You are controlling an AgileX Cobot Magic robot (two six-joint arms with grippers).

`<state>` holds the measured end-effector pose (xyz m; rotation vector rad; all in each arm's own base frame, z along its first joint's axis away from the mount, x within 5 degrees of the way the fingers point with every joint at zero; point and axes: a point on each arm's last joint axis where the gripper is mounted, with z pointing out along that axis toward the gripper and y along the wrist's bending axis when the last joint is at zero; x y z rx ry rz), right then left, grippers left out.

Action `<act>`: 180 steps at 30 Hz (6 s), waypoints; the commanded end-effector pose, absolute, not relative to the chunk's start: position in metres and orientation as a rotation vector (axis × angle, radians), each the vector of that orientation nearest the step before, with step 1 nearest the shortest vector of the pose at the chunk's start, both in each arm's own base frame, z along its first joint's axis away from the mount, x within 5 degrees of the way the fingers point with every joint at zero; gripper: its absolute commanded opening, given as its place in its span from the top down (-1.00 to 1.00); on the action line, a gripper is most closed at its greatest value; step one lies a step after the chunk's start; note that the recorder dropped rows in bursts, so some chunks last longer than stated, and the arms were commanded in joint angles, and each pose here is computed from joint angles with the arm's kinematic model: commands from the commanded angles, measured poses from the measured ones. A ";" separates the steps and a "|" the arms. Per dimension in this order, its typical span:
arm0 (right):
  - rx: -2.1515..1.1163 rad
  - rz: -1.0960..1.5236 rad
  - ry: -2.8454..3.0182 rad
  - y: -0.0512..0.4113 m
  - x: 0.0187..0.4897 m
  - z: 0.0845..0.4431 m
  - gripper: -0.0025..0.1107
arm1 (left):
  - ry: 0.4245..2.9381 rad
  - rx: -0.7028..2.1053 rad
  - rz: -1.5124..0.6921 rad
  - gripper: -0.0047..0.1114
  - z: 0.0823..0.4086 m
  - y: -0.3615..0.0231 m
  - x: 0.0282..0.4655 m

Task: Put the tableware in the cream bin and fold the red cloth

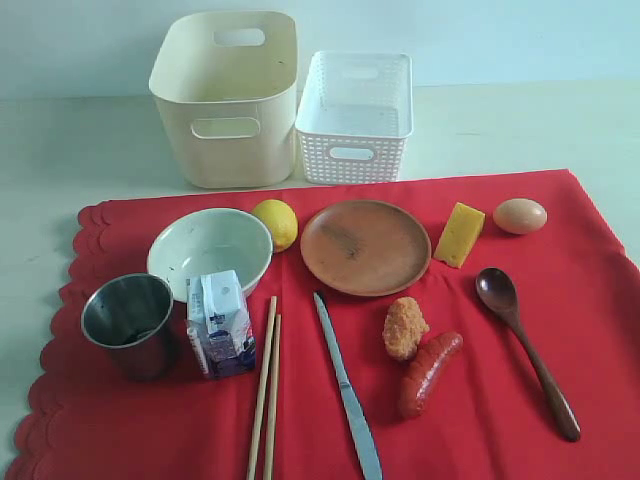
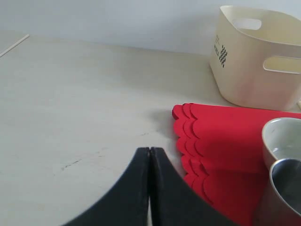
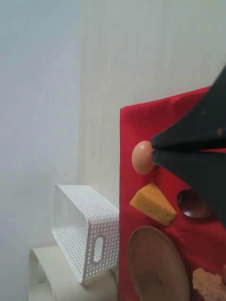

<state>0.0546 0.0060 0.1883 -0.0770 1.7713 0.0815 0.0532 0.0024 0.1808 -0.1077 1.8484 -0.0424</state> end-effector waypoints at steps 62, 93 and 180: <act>-0.053 0.099 1.897 0.013 0.141 0.309 0.96 | 1.836 -0.103 -0.039 0.92 0.181 0.002 0.053; -0.280 0.015 2.561 0.027 0.287 0.229 0.74 | 1.836 -0.103 -0.039 0.92 0.181 0.002 0.053; -0.575 0.394 2.557 0.086 0.431 0.214 0.84 | 1.836 -0.103 -0.039 0.92 0.181 0.002 0.053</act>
